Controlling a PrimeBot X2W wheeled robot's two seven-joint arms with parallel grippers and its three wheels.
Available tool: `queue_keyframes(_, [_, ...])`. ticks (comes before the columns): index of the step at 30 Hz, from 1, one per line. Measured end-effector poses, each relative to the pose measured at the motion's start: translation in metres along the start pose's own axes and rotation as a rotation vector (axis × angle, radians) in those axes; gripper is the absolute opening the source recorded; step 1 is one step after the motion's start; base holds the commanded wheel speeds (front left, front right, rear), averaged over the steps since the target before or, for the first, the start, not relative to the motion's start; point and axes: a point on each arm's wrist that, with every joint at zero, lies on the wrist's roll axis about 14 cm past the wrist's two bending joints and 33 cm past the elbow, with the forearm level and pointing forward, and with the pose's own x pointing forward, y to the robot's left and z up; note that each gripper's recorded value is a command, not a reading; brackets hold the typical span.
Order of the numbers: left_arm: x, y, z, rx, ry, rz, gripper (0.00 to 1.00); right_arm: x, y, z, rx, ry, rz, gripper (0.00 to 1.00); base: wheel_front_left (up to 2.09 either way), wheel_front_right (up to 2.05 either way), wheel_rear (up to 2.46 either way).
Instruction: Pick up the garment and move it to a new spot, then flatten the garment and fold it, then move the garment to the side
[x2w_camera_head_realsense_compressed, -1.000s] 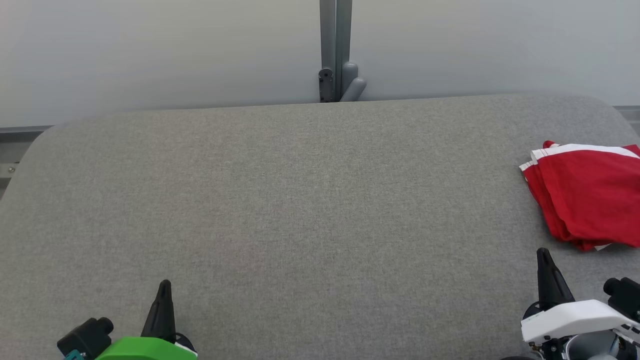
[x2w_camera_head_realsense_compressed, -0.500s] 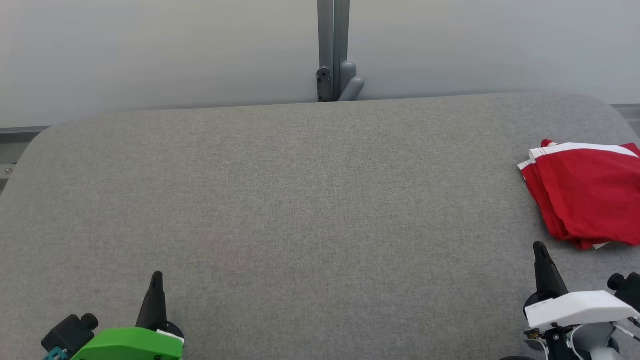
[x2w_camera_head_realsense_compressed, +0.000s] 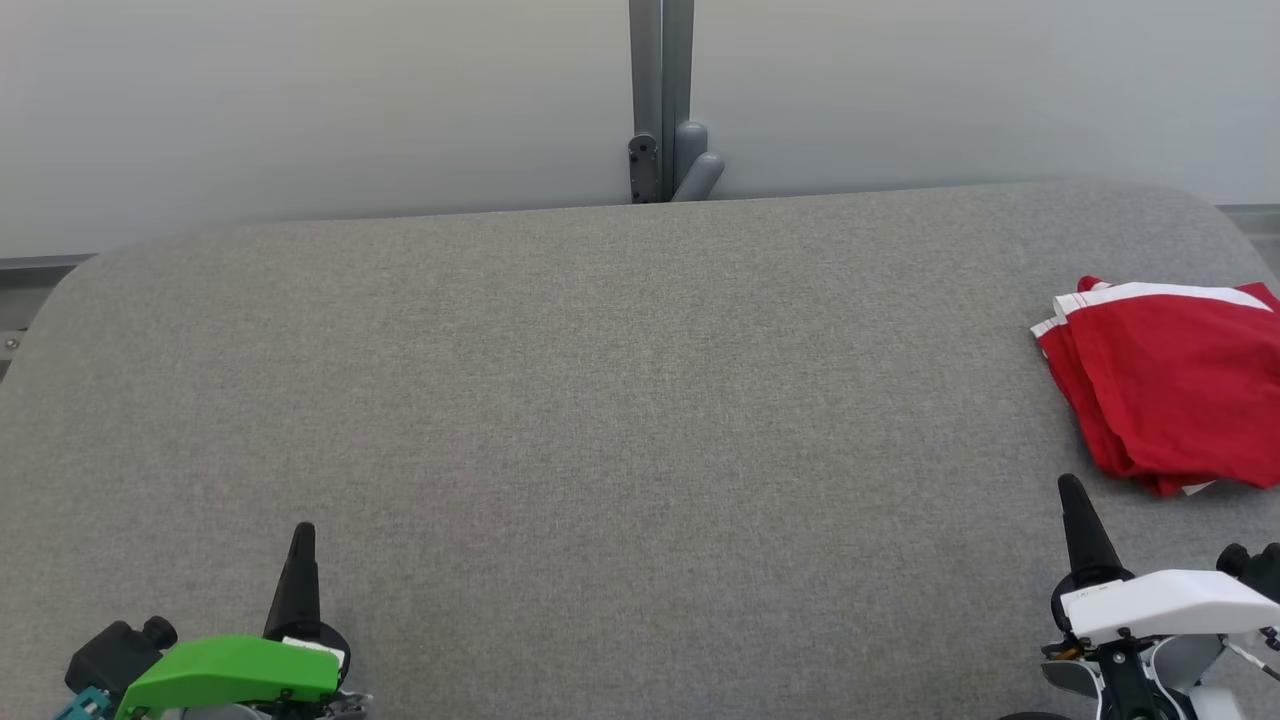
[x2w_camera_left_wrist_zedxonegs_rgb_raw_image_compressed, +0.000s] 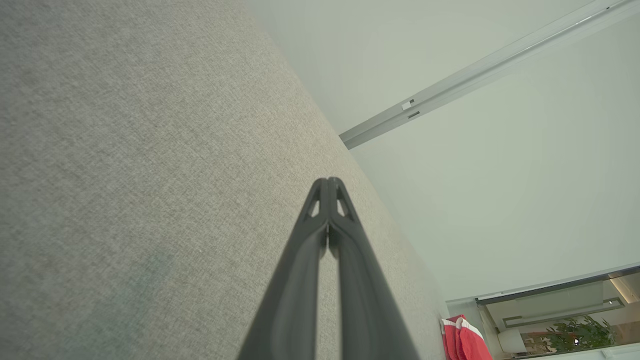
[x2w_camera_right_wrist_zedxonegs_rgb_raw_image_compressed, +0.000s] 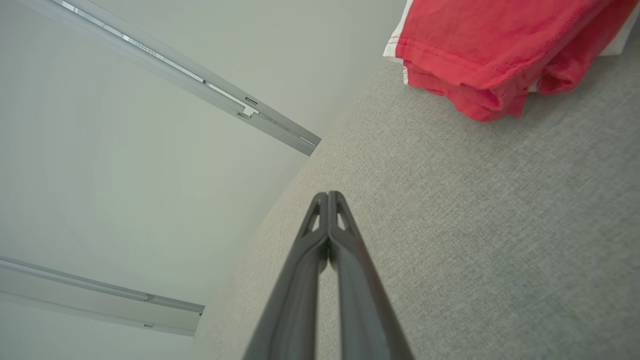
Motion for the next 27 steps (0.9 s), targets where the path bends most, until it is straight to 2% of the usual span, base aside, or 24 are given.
queue_keyframes(27, [0.012, -0.015, 0.012, -0.262, -0.008, -0.048, 0.0, 0.008, 0.008, 0.002, 0.309, 0.017, 0.024, 0.0, 0.0, 0.0, 0.0])
